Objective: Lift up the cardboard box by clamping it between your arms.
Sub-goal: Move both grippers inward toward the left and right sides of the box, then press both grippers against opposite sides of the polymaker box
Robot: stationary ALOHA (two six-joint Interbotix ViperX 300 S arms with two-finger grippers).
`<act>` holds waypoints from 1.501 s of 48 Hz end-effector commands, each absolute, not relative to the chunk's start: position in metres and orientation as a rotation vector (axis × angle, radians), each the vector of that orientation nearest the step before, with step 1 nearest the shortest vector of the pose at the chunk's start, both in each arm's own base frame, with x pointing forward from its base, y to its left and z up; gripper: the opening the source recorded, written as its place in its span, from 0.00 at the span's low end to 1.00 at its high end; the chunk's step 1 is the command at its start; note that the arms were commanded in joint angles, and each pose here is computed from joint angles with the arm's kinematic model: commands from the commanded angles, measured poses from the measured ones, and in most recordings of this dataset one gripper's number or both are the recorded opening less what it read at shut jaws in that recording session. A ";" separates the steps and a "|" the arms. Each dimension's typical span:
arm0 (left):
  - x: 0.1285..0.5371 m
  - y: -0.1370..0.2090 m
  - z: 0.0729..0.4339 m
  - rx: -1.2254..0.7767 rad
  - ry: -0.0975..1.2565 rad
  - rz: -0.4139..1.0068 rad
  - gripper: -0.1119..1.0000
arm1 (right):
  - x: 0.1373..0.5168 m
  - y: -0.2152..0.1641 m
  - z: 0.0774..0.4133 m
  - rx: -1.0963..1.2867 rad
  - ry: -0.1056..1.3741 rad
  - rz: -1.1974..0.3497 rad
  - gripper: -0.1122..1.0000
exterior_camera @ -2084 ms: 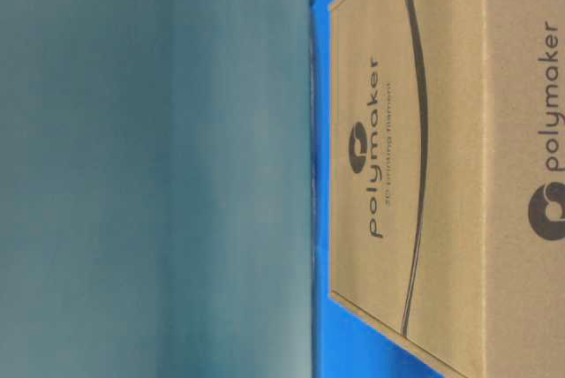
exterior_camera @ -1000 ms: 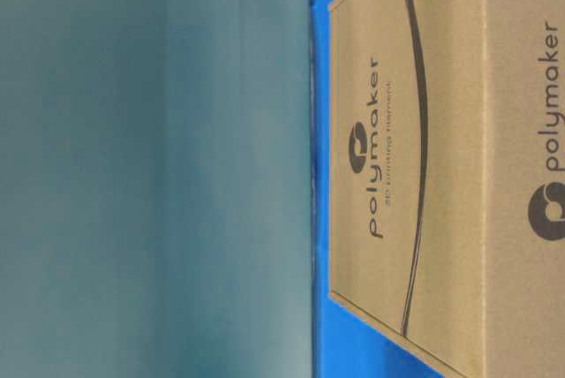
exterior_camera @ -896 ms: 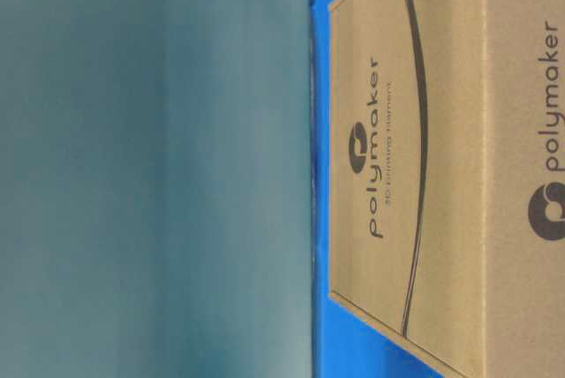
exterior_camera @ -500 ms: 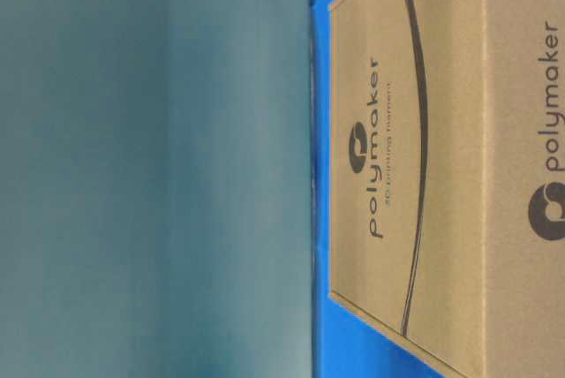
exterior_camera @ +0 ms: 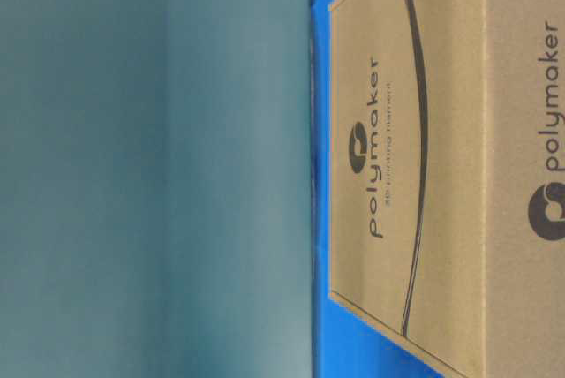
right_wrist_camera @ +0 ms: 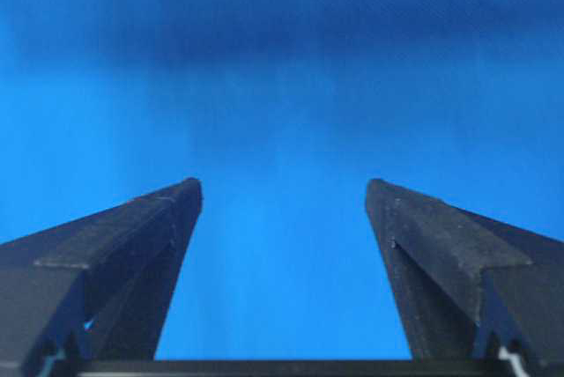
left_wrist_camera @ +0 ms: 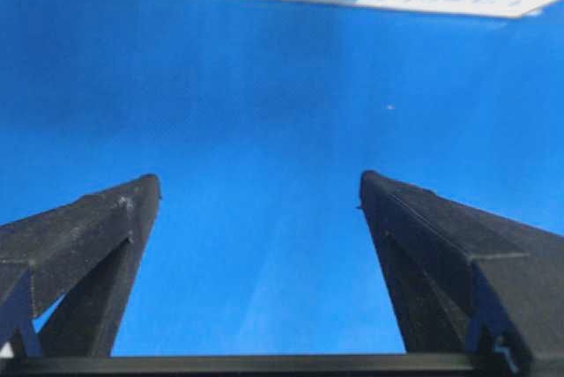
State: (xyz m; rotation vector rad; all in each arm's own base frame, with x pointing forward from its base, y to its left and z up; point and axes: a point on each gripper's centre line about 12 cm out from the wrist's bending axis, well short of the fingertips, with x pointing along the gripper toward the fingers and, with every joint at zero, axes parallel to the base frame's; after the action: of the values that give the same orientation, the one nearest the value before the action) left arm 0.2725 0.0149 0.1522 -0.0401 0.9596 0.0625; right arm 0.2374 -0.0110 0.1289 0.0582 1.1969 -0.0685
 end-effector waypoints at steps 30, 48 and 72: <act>0.339 0.021 0.134 -0.004 0.974 0.049 0.90 | 0.303 -0.017 0.110 0.046 1.134 -0.065 0.99; 0.352 0.024 0.136 0.038 0.969 0.031 0.90 | 0.331 -0.019 0.114 0.046 1.025 -0.066 0.99; 0.361 0.026 0.154 0.036 0.942 0.036 0.90 | 0.333 -0.022 0.123 0.048 1.039 -0.072 0.99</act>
State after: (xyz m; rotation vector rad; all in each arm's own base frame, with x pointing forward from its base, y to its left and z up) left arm 0.3470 0.0238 0.1310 0.0436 1.0156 0.0266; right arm 0.3143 -0.0181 0.0977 0.0339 1.1271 -0.0588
